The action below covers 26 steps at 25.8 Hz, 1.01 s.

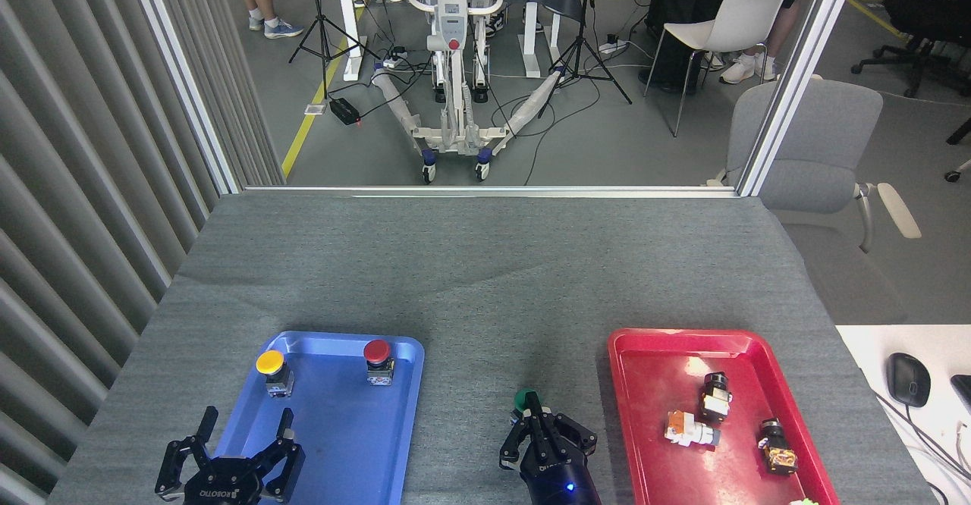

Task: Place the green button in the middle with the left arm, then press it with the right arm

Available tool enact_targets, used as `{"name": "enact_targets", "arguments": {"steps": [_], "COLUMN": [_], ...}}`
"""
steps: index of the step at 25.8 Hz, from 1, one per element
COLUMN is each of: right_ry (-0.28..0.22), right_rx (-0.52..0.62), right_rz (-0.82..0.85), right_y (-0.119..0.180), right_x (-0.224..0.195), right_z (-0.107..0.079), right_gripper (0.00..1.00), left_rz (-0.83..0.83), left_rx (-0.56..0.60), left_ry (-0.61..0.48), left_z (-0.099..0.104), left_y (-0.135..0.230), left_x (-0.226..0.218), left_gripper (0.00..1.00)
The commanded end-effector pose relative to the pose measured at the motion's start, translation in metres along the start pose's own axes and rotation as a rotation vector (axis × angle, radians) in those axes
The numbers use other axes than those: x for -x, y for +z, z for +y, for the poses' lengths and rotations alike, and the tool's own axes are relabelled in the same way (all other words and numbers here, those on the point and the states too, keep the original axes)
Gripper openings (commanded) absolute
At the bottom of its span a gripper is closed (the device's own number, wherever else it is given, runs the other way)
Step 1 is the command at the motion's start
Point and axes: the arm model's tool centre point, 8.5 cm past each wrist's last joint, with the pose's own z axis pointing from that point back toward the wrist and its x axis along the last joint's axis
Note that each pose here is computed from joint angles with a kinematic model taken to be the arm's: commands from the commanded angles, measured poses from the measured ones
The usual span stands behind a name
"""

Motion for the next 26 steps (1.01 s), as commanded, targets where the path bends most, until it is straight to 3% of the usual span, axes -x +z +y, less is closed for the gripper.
{"name": "enact_targets", "arguments": {"steps": [1,5,7,11,12,15,20,26], "right_ry": [-0.004,-0.008,-0.015,-0.029,-0.029,-0.029,0.023,0.045], "right_rx": [0.025,0.072,0.086,0.093,0.095,0.117,0.211,0.214], "right_rz": [0.006,0.014,0.026,0.107,0.131,0.166,0.223,0.235], "right_y": [0.000,0.001,0.007,0.027,0.032,0.050,0.075,0.081], "right_x": [0.002,0.005,0.009,0.041,0.051,0.075,0.114,0.123], "right_z": [-0.008,-0.024,-0.026,-0.023,-0.022,-0.020,-0.031,-0.030], "right_gripper": [0.00,0.03,0.22,0.86,0.95,0.99,1.00,1.00], "left_rz": [0.001,-0.005,-0.018,-0.014,-0.014,-0.013,-0.030,-0.020], "left_rx": [-0.001,0.011,0.066,0.090,0.088,0.088,0.081,0.073], "left_ry": [-0.002,-0.001,0.003,0.004,0.004,0.005,0.011,0.010], "left_z": [0.001,0.001,-0.004,-0.005,-0.005,-0.005,-0.003,0.000], "left_y": [0.000,-0.001,-0.001,-0.002,-0.002,-0.002,-0.001,-0.001], "left_x": [0.001,0.001,0.000,0.003,0.003,0.003,0.001,0.004], "left_gripper": [0.99,0.99,0.99,0.99,0.99,0.99,0.99,0.99]}}
